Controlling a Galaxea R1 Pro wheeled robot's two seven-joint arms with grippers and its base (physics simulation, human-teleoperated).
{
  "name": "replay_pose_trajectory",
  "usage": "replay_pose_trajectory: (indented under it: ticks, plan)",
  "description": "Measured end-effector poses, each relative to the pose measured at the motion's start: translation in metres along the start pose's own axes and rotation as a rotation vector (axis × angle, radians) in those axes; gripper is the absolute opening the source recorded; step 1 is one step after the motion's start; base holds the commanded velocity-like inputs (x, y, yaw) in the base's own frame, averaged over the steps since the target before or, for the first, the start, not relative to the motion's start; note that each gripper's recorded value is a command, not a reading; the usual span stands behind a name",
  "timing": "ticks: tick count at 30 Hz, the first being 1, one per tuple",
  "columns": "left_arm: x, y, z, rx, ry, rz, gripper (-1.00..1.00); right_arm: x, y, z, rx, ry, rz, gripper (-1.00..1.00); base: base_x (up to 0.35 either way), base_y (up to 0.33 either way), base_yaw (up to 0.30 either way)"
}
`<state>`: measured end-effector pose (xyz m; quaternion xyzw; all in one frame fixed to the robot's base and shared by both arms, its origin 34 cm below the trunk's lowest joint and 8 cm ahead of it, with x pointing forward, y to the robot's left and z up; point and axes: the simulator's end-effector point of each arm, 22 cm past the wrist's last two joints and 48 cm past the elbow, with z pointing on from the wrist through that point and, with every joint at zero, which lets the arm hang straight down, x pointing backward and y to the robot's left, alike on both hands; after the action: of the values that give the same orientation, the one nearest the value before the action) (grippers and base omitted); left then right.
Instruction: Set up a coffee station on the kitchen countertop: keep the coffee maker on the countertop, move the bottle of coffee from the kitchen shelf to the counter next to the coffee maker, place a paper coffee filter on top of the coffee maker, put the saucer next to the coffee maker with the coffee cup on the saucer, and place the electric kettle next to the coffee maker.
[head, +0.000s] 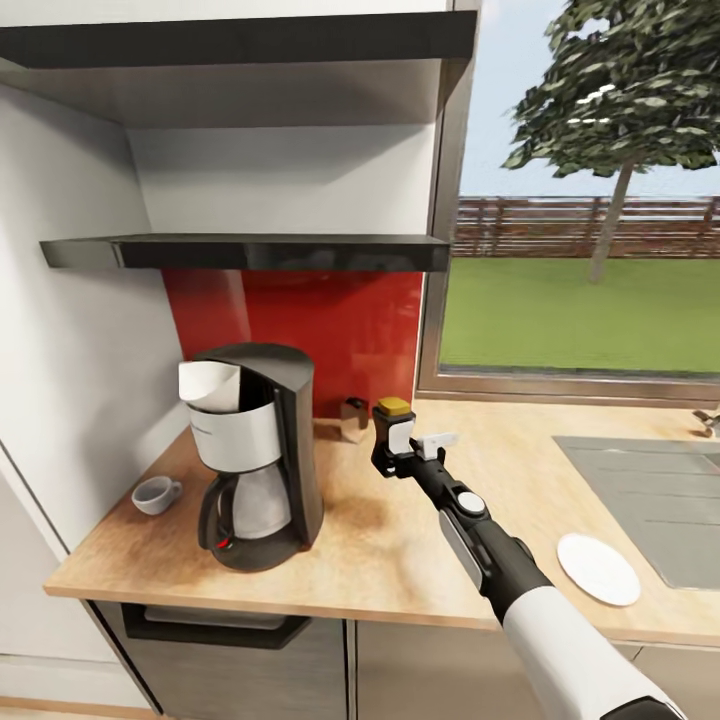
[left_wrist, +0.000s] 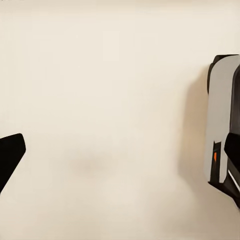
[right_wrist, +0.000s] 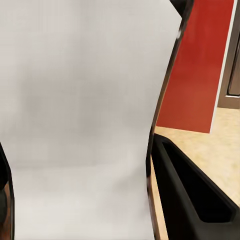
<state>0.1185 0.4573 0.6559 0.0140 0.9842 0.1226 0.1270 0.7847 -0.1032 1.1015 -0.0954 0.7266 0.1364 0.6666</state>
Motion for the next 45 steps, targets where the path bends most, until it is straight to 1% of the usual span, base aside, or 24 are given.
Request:
replay_pose_trajectory:
  ticks: [10, 15, 22, 29, 31, 33, 35, 40, 43, 45]
  plan:
    - [-0.001, 0.001, 0.0, -0.001, -0.001, 0.0, 1.0, 0.033, -0.003, -0.002, 0.009, 0.068, 0.009, -1.0, 0.151, 0.047, 0.0]
    - [0.0, 0.002, 0.0, -0.006, 0.0, 0.0, 1.0, 0.037, -0.003, -0.003, 0.01, 0.077, 0.012, -1.0, 0.134, 0.094, 0.0]
    - [-0.001, 0.01, 0.0, -0.038, 0.0, 0.003, 1.0, 0.037, -0.001, -0.002, 0.008, 0.078, 0.014, -1.0, 0.019, 0.06, 0.0]
    - [-0.001, 0.01, 0.0, -0.04, -0.001, 0.007, 1.0, 0.04, -0.001, -0.002, 0.009, 0.082, 0.015, -1.0, 0.001, 0.002, 0.0]
    - [-0.001, 0.01, 0.0, -0.04, -0.001, 0.007, 1.0, 0.04, 0.001, -0.002, 0.006, 0.083, 0.018, -1.0, 0.0, 0.0, 0.0]
    - [-0.001, 0.01, 0.0, -0.04, -0.001, 0.007, 1.0, 0.04, 0.009, -0.001, -0.003, 0.082, 0.025, -1.0, 0.0, 0.0, 0.0]
    - [-0.001, 0.01, 0.0, -0.04, -0.001, 0.008, 1.0, 0.048, 0.016, -0.001, -0.009, 0.1, 0.033, -1.0, 0.0, 0.0, 0.0]
    - [0.0, 0.01, 0.0, -0.04, 0.001, 0.008, 1.0, 0.062, 0.017, -0.003, -0.007, 0.129, 0.04, -1.0, 0.067, 0.176, 0.0]
    - [0.003, 0.011, 0.0, -0.041, 0.013, 0.008, 1.0, 0.065, 0.017, -0.003, -0.007, 0.133, 0.042, -1.0, 0.11, 0.278, 0.0]
    - [0.009, 0.01, 0.0, -0.041, 0.044, 0.008, 1.0, 0.065, 0.017, -0.003, -0.007, 0.135, 0.042, -1.0, 0.076, 0.191, 0.0]
